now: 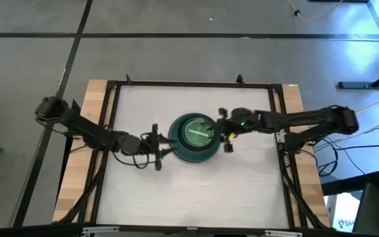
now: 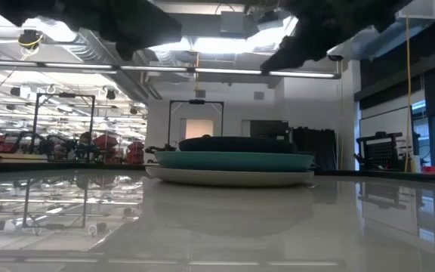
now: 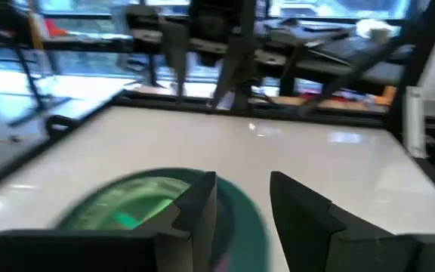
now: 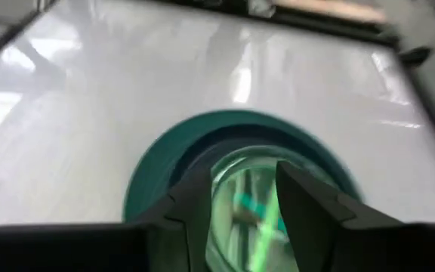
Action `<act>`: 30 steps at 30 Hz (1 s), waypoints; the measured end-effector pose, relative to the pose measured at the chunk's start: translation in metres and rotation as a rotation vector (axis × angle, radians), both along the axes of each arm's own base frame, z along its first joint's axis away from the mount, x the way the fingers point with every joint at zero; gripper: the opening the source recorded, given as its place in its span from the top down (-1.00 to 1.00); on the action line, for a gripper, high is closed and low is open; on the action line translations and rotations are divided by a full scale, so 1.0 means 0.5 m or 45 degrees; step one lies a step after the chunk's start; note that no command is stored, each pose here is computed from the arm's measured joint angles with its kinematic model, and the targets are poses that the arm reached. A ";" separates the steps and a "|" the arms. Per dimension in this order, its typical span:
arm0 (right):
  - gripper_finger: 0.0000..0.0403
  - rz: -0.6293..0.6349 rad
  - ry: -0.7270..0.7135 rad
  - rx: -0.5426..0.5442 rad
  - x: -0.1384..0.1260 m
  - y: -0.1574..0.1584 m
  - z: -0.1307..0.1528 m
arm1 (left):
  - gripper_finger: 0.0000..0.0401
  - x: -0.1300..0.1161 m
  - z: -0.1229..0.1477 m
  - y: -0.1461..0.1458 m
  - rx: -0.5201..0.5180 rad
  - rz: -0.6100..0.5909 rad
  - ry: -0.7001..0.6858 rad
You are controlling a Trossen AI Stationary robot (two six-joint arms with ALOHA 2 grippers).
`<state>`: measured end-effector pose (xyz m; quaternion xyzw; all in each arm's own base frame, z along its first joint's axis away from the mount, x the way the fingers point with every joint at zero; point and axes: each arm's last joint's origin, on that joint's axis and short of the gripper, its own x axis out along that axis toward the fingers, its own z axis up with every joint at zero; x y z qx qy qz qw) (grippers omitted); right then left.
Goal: Stack plastic plates
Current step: Return to Home Position
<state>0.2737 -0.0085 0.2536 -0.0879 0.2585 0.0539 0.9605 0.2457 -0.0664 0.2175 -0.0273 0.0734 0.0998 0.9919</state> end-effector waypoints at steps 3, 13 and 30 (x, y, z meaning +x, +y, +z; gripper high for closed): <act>0.31 -0.017 -0.070 0.017 -0.042 -0.020 0.019 | 0.41 -0.019 0.025 0.023 0.037 0.050 -0.003; 0.31 -0.159 -0.229 0.073 -0.196 -0.063 -0.009 | 0.41 -0.089 -0.022 0.076 0.071 0.065 -0.058; 0.40 -0.318 -0.575 0.160 -0.300 -0.052 -0.084 | 0.94 -0.216 -0.092 0.098 -0.031 -0.045 -0.307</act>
